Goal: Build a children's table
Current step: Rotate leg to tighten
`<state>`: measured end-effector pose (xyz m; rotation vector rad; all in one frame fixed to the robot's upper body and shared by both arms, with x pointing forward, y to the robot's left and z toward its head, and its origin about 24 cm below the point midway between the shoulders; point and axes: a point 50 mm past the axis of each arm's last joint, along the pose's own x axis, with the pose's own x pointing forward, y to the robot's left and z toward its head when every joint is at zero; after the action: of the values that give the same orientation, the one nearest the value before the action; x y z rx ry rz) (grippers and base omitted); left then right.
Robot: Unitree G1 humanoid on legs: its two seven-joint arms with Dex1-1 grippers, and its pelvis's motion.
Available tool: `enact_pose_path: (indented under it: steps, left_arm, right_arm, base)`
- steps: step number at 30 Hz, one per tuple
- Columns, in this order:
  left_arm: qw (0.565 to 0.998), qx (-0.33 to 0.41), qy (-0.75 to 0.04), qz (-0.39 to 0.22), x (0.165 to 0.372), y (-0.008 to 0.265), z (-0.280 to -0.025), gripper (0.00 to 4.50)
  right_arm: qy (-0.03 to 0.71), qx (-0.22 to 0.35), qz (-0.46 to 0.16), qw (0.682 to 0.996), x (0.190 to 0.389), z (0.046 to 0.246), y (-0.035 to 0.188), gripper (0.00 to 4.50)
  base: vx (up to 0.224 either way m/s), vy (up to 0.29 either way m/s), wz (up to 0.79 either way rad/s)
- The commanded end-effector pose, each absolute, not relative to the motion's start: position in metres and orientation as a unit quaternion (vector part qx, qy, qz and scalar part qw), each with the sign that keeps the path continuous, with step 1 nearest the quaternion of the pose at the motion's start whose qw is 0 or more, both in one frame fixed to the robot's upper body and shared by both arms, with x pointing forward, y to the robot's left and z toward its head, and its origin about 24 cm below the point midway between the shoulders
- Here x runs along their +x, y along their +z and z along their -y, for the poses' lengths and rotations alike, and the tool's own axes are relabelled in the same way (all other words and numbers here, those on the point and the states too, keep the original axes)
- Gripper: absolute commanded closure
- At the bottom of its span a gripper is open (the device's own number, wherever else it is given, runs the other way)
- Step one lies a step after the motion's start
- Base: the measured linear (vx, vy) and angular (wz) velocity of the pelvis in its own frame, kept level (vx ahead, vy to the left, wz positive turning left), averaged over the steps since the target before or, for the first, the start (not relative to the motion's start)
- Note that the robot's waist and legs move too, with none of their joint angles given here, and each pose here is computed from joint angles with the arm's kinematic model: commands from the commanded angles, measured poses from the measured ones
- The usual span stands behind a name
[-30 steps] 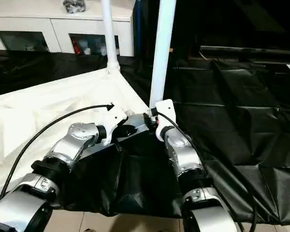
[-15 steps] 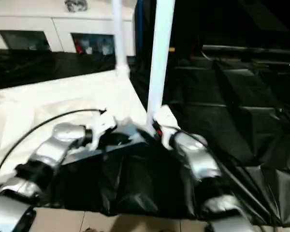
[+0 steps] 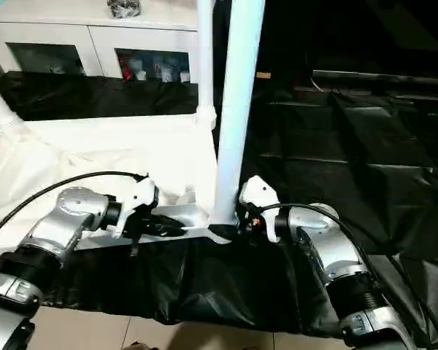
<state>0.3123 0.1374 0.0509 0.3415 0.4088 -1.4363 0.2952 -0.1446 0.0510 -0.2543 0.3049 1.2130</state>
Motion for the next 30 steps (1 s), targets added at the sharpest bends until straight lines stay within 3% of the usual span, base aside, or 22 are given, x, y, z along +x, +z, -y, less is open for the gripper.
enact_pose_path:
  steps: [1,9,12,13,16,22,24,29,30]
  left_arm:
    - [0.728,0.168,-0.652,-0.13,0.32,0.072,-0.132,4.5]
    - [0.738,0.174,-0.64,-0.128,0.321,0.069,-0.129,4.5]
    - [0.769,0.176,-0.601,-0.129,0.329,0.068,-0.121,4.5]
    - [0.769,0.176,-0.601,-0.129,0.329,0.068,-0.121,4.5]
    - [0.806,0.166,-0.555,-0.121,0.34,0.07,-0.101,4.5]
    - [0.836,0.155,-0.513,-0.117,0.349,0.071,-0.078,4.5]
    - [0.85,0.141,-0.495,-0.111,0.351,0.073,-0.058,4.5]
    - [0.84,0.151,-0.511,-0.1,0.347,0.073,-0.046,4.5]
    - [0.837,0.153,-0.517,-0.099,0.346,0.072,-0.046,4.5]
  right_arm:
    - [0.6,-0.117,-0.147,0.778,0.287,0.134,0.047,1.88]
    - [0.595,-0.113,-0.152,0.781,0.285,0.13,0.043,1.92]
    - [0.525,-0.105,-0.151,0.831,0.296,0.129,0.037,1.92]
    - [0.525,-0.105,-0.151,0.831,0.296,0.129,0.037,1.92]
    - [0.396,-0.089,-0.154,0.901,0.316,0.125,0.028,1.92]
    - [0.31,-0.058,-0.166,0.934,0.329,0.111,0.023,1.93]
    - [0.27,-0.052,-0.165,0.947,0.338,0.093,0.025,1.93]
    - [0.273,-0.065,-0.141,0.949,0.342,0.08,0.031,1.93]
    - [0.276,-0.06,-0.139,0.949,0.343,0.079,0.031,1.37]
  base:
    - [0.0,0.0,0.0]
    - [0.0,0.0,0.0]
    - [0.0,0.0,0.0]
    - [0.0,0.0,0.0]
    - [0.0,0.0,0.0]
    - [0.0,0.0,0.0]
    - [0.0,0.0,0.0]
    - [0.0,0.0,0.0]
    - [0.0,0.0,0.0]
